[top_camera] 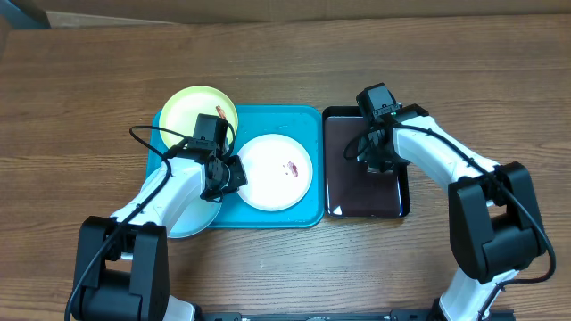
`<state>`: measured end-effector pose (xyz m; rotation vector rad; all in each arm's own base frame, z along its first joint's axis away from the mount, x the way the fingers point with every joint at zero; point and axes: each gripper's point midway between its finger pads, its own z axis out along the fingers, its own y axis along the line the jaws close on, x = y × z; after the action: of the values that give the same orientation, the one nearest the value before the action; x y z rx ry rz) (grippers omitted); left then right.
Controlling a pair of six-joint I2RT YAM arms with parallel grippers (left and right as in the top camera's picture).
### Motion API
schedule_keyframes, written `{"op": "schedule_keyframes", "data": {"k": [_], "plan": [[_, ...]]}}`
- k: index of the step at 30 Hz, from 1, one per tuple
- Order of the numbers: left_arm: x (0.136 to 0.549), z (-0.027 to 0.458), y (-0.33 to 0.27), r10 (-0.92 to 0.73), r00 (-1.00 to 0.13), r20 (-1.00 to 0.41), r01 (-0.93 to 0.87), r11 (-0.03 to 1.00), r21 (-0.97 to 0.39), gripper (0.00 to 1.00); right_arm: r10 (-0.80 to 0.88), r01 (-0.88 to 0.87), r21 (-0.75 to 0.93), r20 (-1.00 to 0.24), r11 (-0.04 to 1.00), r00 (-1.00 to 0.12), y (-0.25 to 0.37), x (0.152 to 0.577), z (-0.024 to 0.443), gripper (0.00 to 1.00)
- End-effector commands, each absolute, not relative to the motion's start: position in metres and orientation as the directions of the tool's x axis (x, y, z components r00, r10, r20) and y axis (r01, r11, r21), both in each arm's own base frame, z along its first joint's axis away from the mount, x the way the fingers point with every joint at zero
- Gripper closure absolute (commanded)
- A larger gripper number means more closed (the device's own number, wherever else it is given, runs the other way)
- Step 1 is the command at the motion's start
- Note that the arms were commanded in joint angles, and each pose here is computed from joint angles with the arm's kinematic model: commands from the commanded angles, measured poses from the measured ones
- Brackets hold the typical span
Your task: Clean dirty plates on tray and stack at the side
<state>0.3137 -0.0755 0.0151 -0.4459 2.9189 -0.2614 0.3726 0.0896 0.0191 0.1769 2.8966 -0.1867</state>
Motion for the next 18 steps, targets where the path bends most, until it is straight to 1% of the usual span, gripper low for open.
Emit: {"op": "schedule_keyframes", "data": {"k": [1, 4, 7, 12, 18], "plan": [[0.317, 0.017, -0.074, -0.293, -0.943, -0.157, -0.263, 0.946, -0.187, 0.96, 0.113, 0.147, -0.126, -0.245, 0.981, -0.963, 0.086, 0.375, 0.016, 0.36], [0.317, 0.017, -0.074, -0.293, -0.943, -0.157, -0.263, 0.946, -0.187, 0.96, 0.113, 0.148, -0.126, -0.246, 0.981, -0.963, 0.085, 0.375, 0.016, 0.37], [0.317, 0.017, -0.074, -0.293, -0.943, -0.157, -0.263, 0.946, -0.187, 0.96, 0.113, 0.149, -0.128, -0.248, 0.981, -0.962, 0.085, 0.376, 0.016, 0.40], [0.317, 0.017, -0.074, -0.293, -0.943, -0.157, -0.263, 0.946, -0.187, 0.96, 0.124, 0.160, -0.125, -0.255, 0.979, -0.959, 0.082, 0.378, 0.017, 0.39], [0.317, 0.017, -0.074, -0.293, -0.943, -0.157, -0.263, 0.946, -0.187, 0.96, 0.158, 0.190, -0.121, -0.231, 0.974, -0.960, 0.069, 0.376, 0.016, 0.39]]}}
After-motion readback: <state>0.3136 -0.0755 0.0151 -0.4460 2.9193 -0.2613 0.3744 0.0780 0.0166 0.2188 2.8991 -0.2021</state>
